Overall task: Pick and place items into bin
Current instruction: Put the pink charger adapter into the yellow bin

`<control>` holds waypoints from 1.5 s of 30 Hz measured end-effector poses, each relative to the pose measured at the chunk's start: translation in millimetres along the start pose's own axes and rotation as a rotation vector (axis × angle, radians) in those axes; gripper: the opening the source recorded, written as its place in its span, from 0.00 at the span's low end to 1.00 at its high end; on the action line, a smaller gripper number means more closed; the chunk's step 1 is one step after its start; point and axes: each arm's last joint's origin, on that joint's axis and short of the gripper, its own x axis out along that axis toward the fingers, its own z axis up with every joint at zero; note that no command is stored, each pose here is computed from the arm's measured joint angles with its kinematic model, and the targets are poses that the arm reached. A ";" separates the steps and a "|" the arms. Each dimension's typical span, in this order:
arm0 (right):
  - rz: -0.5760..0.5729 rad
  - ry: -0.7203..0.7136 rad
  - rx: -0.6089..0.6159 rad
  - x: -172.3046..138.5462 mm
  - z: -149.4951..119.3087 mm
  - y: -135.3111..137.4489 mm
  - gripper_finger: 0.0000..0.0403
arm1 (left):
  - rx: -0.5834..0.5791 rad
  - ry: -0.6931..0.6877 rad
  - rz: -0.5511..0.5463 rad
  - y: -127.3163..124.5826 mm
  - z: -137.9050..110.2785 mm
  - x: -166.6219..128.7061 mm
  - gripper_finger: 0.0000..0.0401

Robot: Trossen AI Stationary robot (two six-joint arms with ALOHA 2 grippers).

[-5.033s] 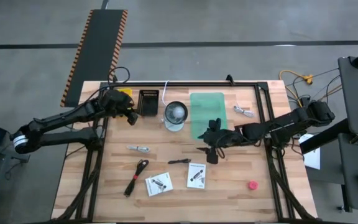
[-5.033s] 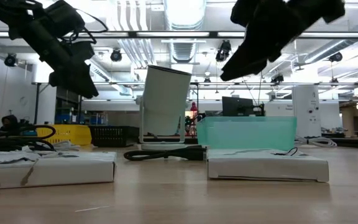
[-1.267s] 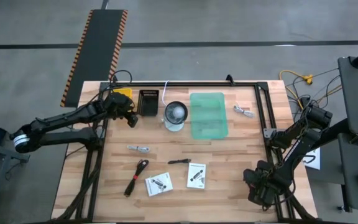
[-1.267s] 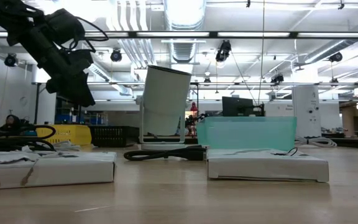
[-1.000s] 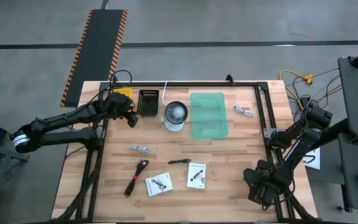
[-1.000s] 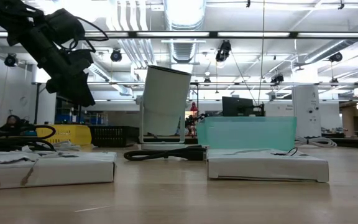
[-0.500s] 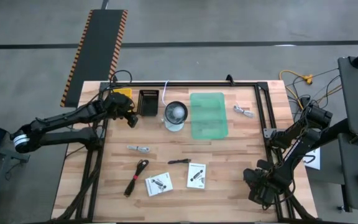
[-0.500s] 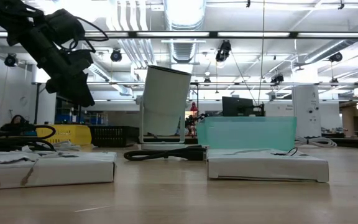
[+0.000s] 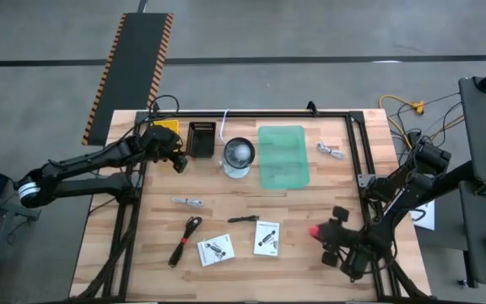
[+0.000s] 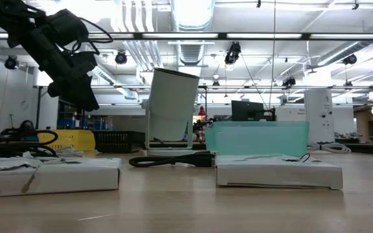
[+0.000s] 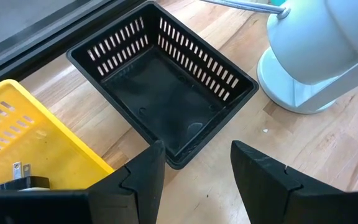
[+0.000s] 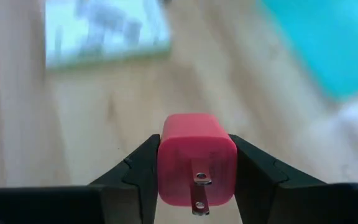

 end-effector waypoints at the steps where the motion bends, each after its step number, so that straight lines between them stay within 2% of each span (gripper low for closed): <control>1: -0.006 -0.043 -0.001 2.3 3.5 0.7 0.35 | 0.000 -0.002 0.000 0.0 0.2 0.0 0.42; 4: -0.015 -0.138 -0.070 11.2 12.2 4.0 0.35 | -0.002 -0.024 -0.005 -0.4 2.2 0.0 0.42; 9: 0.011 -0.211 -0.140 29.7 33.6 8.3 0.35 | -0.004 -0.052 -0.011 -1.0 5.0 -0.1 0.42; 14: 0.163 -0.214 -0.191 50.2 47.5 7.0 0.35 | -0.002 -0.054 -0.011 -1.0 5.2 -0.1 0.42; 17: 0.254 -0.227 -0.189 61.0 51.7 1.8 0.35 | -0.002 -0.054 -0.011 -1.0 5.1 0.0 0.42; 20: 0.279 -0.290 -0.197 67.1 51.4 -4.1 0.35 | 0.003 -0.061 -0.013 -1.2 5.8 -0.1 0.42; 25: 0.321 -0.456 -0.165 71.5 51.1 -16.2 0.35 | 0.104 -0.120 -0.059 -3.3 11.0 -2.7 0.42; 30: 0.303 -0.644 -0.211 71.0 52.5 -33.0 0.35 | 0.218 -0.281 -0.271 -12.2 20.5 -3.5 0.42; 36: 0.246 -0.834 -0.342 65.7 59.4 -47.2 0.35 | 0.438 -0.606 -0.802 -28.3 23.1 -3.1 0.42; 38: 0.208 -0.879 -0.377 65.1 64.8 -50.6 0.35 | 0.519 -0.691 -0.943 -31.1 20.3 -4.3 0.42; 41: 0.142 -0.924 -0.388 65.6 77.7 -54.2 0.35 | 0.590 -0.764 -1.033 -33.0 13.5 -1.6 0.42; 45: 0.173 -0.940 -0.401 71.4 90.4 -59.3 0.35 | 0.617 -0.819 -1.044 -35.6 9.4 5.4 0.42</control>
